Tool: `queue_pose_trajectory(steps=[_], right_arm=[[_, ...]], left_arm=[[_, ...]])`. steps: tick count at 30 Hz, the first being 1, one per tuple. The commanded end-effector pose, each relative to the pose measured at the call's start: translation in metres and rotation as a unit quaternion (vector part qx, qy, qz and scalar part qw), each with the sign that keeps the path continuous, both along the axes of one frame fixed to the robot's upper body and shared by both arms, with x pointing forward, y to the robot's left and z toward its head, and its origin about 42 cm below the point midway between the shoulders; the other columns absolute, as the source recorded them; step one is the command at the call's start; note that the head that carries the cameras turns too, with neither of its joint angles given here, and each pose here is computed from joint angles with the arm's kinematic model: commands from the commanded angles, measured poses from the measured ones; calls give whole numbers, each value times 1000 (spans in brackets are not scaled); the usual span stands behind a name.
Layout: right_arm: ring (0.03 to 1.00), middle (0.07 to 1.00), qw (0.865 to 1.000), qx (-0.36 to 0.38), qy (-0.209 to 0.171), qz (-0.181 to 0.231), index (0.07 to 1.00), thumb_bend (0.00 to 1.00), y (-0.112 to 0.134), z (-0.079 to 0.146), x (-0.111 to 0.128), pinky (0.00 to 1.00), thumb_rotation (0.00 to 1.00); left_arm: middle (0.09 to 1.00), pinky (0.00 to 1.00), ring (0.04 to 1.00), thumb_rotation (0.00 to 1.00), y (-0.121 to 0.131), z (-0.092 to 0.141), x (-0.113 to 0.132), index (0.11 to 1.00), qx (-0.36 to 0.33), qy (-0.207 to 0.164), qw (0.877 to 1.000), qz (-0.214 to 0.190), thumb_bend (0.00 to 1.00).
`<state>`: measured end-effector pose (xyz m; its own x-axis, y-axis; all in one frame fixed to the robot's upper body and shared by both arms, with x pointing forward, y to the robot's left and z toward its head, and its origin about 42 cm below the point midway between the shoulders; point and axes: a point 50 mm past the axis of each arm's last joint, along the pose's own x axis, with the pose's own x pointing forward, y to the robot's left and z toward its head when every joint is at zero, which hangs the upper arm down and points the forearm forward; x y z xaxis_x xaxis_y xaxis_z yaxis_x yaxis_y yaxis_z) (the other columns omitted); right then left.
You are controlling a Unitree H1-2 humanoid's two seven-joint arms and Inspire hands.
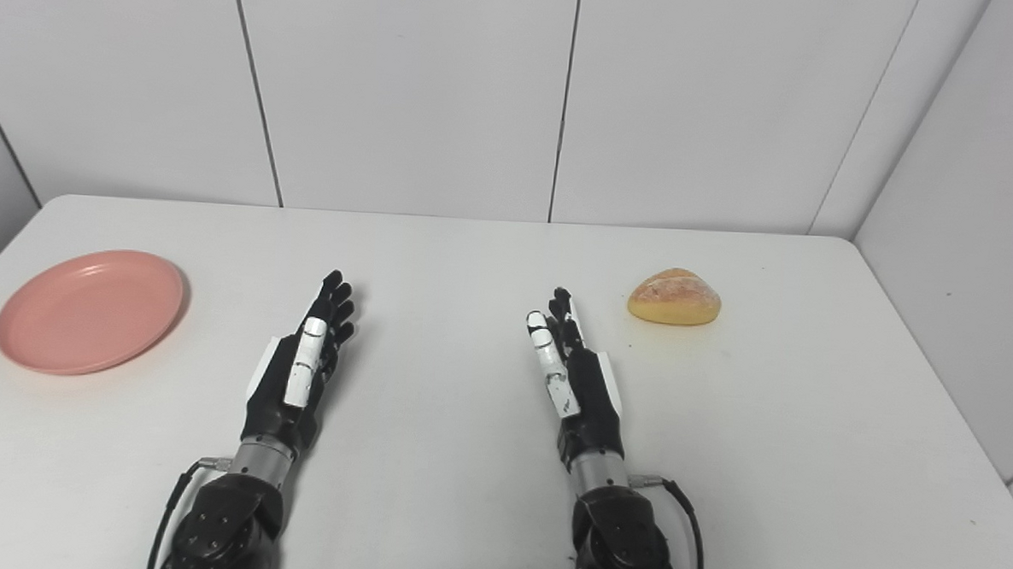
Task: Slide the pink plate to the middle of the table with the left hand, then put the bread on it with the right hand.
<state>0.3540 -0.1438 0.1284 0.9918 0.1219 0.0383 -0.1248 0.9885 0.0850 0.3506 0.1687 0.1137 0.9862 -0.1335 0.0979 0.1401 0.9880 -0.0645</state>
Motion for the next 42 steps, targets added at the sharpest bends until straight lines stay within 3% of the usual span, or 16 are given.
queue_pose_trajectory(steps=[1, 42], right_arm=[[1000, 1000, 999, 6, -52, 9, 1000, 611, 5, 23, 11, 1000, 848], [1000, 1000, 999, 10, -52, 6, 1000, 604, 4, 26, 11, 1000, 847]], left_arm=[[1000, 997, 1000, 1000, -4, 13, 6, 996, -5, -29, 1000, -4, 611], [1000, 987, 1000, 1000, -3, 13, 6, 986, -10, -29, 1000, -6, 603]])
